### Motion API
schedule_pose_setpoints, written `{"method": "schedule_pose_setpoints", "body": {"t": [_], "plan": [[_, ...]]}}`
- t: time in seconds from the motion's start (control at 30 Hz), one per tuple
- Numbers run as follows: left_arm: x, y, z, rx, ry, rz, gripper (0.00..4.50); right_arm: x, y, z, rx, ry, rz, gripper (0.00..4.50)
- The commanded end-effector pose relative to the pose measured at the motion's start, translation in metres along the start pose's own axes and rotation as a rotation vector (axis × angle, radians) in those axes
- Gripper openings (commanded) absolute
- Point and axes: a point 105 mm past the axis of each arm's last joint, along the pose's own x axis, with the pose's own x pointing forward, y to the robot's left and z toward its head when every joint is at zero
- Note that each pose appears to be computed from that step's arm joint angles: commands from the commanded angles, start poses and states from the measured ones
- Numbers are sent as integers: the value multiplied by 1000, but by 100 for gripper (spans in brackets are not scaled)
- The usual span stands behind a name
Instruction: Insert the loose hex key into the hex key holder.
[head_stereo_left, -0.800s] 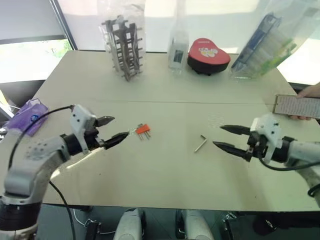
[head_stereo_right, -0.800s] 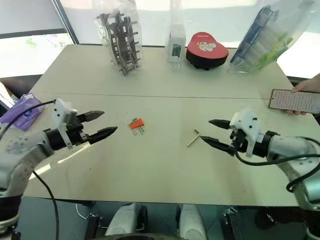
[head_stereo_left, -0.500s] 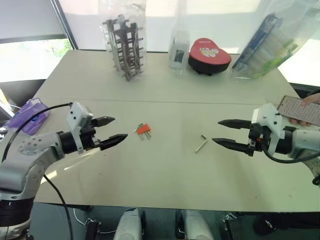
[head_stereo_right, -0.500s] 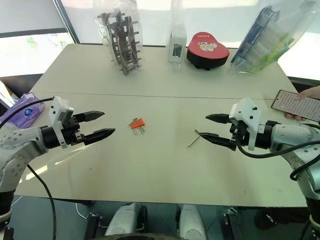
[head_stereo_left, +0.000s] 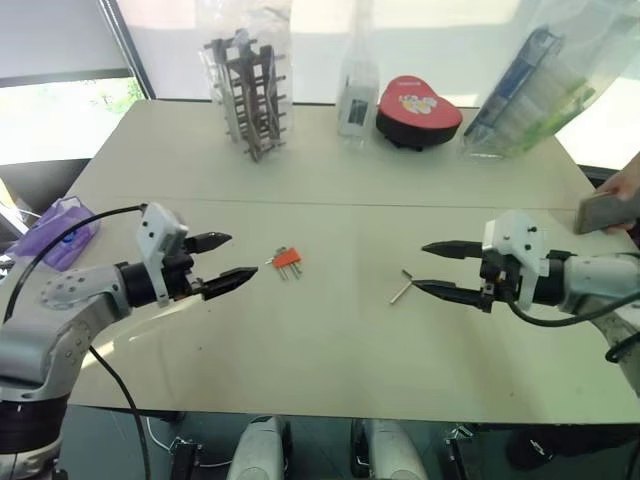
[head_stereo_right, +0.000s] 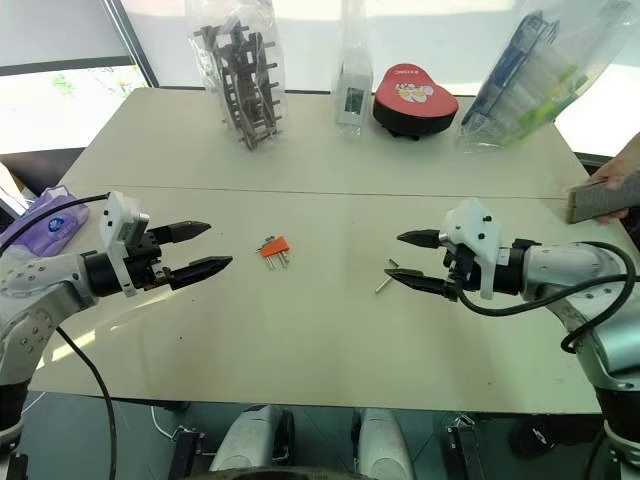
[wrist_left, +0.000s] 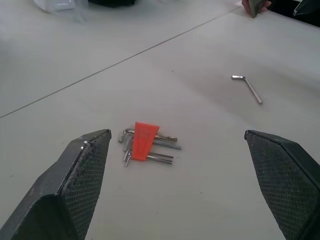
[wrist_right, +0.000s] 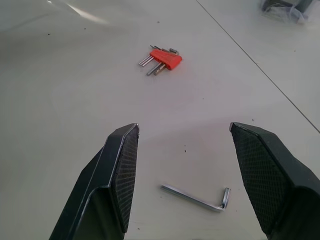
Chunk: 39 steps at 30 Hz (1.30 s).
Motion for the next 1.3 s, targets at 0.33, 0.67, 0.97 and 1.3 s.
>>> {"method": "schedule_pose_setpoints", "body": {"t": [0.33, 0.67, 0.97, 1.3], "plan": [[-24, 55, 10, 83, -123, 431, 446, 86, -5, -7, -196, -75, -119, 302], [-36, 56, 6, 97, -119, 508, 446, 162, -10, -18, -328, -28, -162, 302], [-46, 53, 7, 118, -112, 550, 446, 193, -5, -13, -383, -34, -171, 302], [-52, 50, 8, 132, -110, 581, 446, 209, 10, -9, -434, -37, -110, 302]]}}
